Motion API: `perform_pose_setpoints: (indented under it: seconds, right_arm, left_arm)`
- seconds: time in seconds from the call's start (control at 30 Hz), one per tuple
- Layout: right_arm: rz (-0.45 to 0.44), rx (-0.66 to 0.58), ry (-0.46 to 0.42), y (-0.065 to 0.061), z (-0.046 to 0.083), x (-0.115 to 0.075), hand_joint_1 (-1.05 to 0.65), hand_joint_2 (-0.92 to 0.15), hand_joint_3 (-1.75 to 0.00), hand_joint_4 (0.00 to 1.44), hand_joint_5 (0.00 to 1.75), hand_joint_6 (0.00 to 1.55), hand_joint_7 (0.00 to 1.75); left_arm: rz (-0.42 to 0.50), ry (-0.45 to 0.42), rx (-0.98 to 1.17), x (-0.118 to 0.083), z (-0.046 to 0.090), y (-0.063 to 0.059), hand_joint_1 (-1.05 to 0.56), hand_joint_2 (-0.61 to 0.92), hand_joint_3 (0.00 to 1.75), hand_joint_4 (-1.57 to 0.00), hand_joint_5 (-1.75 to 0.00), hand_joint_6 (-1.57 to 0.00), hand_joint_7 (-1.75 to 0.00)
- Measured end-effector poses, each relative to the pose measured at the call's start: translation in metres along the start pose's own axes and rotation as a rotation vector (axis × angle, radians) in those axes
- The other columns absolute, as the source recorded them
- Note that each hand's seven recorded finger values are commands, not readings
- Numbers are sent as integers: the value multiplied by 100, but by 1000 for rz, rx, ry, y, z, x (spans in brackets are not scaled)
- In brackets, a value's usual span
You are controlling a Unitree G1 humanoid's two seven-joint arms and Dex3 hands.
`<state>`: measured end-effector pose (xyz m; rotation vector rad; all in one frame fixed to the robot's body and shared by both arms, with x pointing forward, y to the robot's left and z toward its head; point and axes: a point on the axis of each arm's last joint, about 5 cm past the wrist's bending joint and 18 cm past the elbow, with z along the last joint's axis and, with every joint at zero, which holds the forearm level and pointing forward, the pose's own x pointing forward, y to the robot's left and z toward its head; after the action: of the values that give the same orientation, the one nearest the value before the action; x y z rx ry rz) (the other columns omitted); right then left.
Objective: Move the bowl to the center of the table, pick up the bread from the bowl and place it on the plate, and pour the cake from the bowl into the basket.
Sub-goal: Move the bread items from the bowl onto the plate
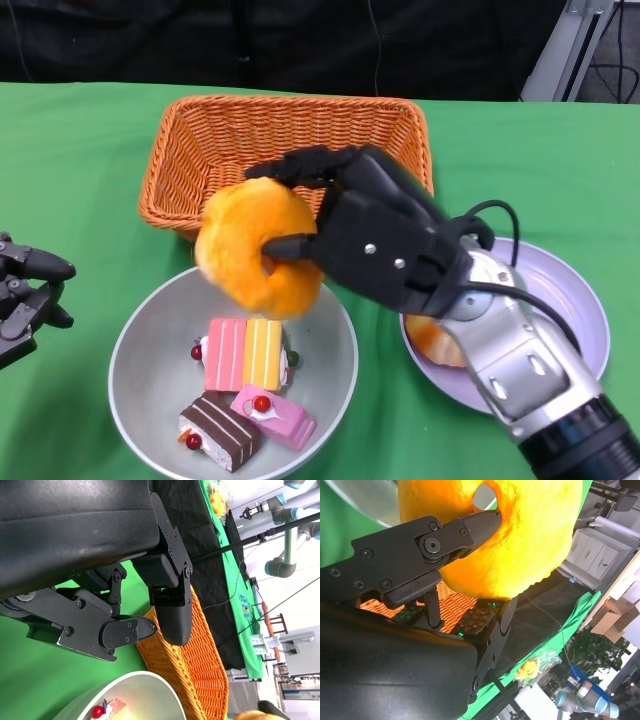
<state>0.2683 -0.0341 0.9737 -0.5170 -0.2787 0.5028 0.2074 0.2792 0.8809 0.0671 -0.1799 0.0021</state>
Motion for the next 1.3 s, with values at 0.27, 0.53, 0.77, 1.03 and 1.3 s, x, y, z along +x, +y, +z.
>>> perform_pose_setpoints:
  seconds: [0.27,0.53,0.77,1.03,1.3]
  right_arm:
    - [-38,-14,99,-38,-11,-21,-27,-92,-5,71,155,117,6]
    - [-47,23,126,-53,-17,-35,-29,-92,-6,79,132,117,8]
    - [-53,38,134,-57,-18,-39,-24,-92,-7,75,129,116,9]
    - [-124,74,214,-87,-27,-64,-21,-92,-8,70,128,115,9]
    - [-181,50,305,-110,-36,-86,-20,-92,-11,65,137,113,12]
  left_arm:
    - [2,-1,8,0,-1,1,-9,74,60,-83,-128,-92,-84]
    - [0,-5,10,2,0,2,-7,73,63,-82,-128,-92,-84]
    - [-2,-6,9,2,0,1,-8,72,64,-83,-129,-91,-85]
    - [1,0,12,2,0,3,-8,71,64,-84,-127,-92,-84]
    - [4,-2,14,2,-1,3,-8,71,65,-84,-127,-92,-84]
